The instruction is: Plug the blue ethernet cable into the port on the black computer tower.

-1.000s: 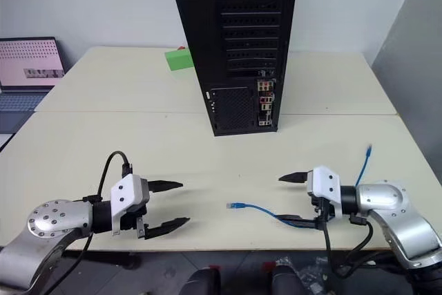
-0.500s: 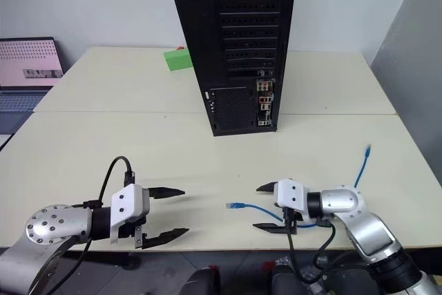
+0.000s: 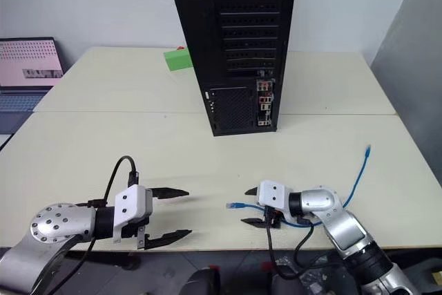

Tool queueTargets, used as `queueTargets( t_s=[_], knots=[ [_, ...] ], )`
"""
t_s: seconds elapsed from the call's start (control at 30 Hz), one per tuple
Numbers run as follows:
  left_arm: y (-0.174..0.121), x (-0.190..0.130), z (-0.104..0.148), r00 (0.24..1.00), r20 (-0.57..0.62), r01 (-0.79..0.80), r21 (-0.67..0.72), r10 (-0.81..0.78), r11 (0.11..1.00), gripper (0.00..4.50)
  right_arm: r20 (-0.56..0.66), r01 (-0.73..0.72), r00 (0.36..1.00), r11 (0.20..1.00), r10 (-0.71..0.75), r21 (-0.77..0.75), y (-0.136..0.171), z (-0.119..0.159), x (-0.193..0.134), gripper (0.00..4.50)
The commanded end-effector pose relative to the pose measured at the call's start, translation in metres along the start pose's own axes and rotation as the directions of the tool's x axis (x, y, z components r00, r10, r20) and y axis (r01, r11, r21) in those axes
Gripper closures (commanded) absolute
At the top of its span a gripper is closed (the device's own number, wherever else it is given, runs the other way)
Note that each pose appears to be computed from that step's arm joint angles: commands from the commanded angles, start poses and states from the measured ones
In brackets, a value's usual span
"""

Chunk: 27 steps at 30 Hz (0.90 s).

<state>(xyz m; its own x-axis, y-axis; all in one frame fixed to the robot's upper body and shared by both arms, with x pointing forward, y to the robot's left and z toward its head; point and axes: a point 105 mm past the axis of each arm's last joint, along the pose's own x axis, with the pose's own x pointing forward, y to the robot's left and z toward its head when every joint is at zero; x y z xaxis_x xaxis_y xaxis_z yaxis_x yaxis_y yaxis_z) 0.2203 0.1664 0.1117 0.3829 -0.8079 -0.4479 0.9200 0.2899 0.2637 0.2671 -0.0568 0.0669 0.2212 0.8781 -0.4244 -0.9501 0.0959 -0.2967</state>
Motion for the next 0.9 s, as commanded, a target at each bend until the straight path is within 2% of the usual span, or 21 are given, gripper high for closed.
queueTargets(
  t_s=[0.03, 0.33, 0.37, 0.63, 0.9],
  knots=[
    [0.002, -0.001, 0.006, 0.999, 0.040, -0.002, 0.013, 0.001, 1.000, 0.00, -0.049, 0.035, 0.998, 0.999, -0.037, -0.039, -0.005, -0.006, 0.000, 2.06],
    [0.013, 0.003, 0.008, 0.997, 0.079, -0.012, -0.034, 0.014, 0.999, 0.00, -0.035, 0.043, 0.998, 0.991, -0.048, -0.129, -0.011, 0.002, 0.003, 4.33],
    [0.014, 0.006, 0.007, 0.997, 0.082, -0.003, -0.037, 0.006, 0.999, 0.00, -0.021, 0.041, 0.999, 0.991, -0.044, -0.130, -0.012, 0.006, 0.002, 4.44],
    [0.023, 0.031, 0.007, 0.992, 0.101, 0.078, 0.019, -0.079, 0.997, 0.00, 0.034, 0.003, 0.999, 0.992, 0.001, -0.124, -0.017, 0.033, -0.007, 4.45],
    [0.033, 0.054, 0.009, 0.983, 0.134, 0.120, 0.068, -0.128, 0.990, 0.00, 0.060, 0.010, 0.998, 0.993, -0.003, -0.116, -0.015, 0.045, -0.009, 4.46]
  ],
)
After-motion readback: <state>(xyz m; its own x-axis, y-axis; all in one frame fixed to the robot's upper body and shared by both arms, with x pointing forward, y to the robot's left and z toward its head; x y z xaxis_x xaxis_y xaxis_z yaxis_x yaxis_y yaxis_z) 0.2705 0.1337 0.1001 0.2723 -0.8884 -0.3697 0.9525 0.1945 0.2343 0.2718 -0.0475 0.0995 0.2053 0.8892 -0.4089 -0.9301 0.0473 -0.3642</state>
